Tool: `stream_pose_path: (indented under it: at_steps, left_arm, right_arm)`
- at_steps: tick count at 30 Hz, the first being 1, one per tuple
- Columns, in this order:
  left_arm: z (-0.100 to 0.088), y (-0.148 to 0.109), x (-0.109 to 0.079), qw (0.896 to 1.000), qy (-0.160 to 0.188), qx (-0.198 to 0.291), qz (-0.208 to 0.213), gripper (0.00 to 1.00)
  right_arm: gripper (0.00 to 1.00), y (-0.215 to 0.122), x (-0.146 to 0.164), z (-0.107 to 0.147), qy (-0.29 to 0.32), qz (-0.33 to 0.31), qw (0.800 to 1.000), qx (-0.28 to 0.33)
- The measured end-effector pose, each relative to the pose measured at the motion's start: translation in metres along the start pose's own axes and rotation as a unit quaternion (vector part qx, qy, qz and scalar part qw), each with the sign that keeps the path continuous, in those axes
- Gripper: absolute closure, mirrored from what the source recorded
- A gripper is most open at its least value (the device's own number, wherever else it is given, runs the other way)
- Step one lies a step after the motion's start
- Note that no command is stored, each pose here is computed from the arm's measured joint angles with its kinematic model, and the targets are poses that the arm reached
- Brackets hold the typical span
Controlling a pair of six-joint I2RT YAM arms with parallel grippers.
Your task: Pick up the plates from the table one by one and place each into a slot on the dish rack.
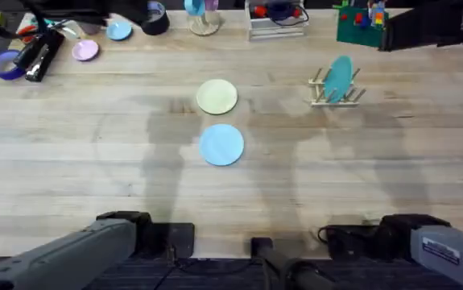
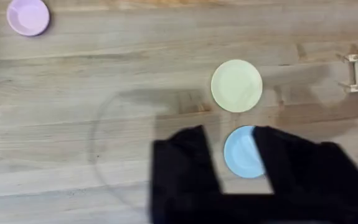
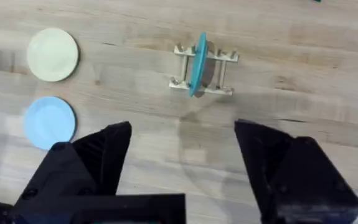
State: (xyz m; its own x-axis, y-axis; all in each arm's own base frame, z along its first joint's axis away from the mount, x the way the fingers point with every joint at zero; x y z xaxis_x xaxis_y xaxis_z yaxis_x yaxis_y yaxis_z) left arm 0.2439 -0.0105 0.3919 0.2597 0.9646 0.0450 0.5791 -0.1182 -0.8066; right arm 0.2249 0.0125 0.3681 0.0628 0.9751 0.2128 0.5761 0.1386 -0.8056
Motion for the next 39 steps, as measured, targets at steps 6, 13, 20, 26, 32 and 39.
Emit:
stream_pose_path:
  at_steps: [6,13,20,26,32,39]
  left_arm:
    - [0.001,-0.001,0.000,1.000,0.006,0.002,0.000,0.958]
    - [0.004,-0.001,-0.002,1.000,0.005,0.010,0.010,0.961]
    - [0.009,-0.002,-0.013,0.997,-0.001,0.021,0.073,0.961]
    - [0.010,0.003,-0.020,0.992,-0.005,0.035,0.123,0.959]
    - [0.003,0.028,-0.017,0.985,-0.002,0.051,0.162,0.959]
    - [0.012,0.085,0.003,0.977,-0.033,0.079,0.197,0.960]
  right_arm:
    - [0.007,0.000,0.000,0.000,0.000,0.000,1.000,0.000]
    - [0.007,0.000,0.000,0.000,0.000,0.000,1.000,0.000]
    - [0.007,0.000,0.000,0.000,0.000,0.000,1.000,0.000]
    - [0.007,0.000,0.000,0.000,0.000,0.000,1.000,0.000]
    - [0.007,0.000,0.000,0.000,0.000,0.000,1.000,0.000]
    - [0.007,0.000,0.000,0.000,0.000,0.000,1.000,0.000]
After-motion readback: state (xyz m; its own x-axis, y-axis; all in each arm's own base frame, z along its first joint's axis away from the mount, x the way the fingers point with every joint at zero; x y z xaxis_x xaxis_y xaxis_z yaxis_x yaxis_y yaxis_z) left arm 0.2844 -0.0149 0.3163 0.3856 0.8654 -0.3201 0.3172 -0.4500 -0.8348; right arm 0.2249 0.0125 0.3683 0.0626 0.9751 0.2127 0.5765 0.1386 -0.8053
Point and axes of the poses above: each hand's point on the last joint's axis, 136 mm out from that joint toward the fingers, its own y axis out along the fingers, its own x axis along the line the jaws close on, z = x × y, the point moved 9 cm from there along -y, back along the fingers, and after that the axes turned 14 degrees about y, right-handed, at the moved point
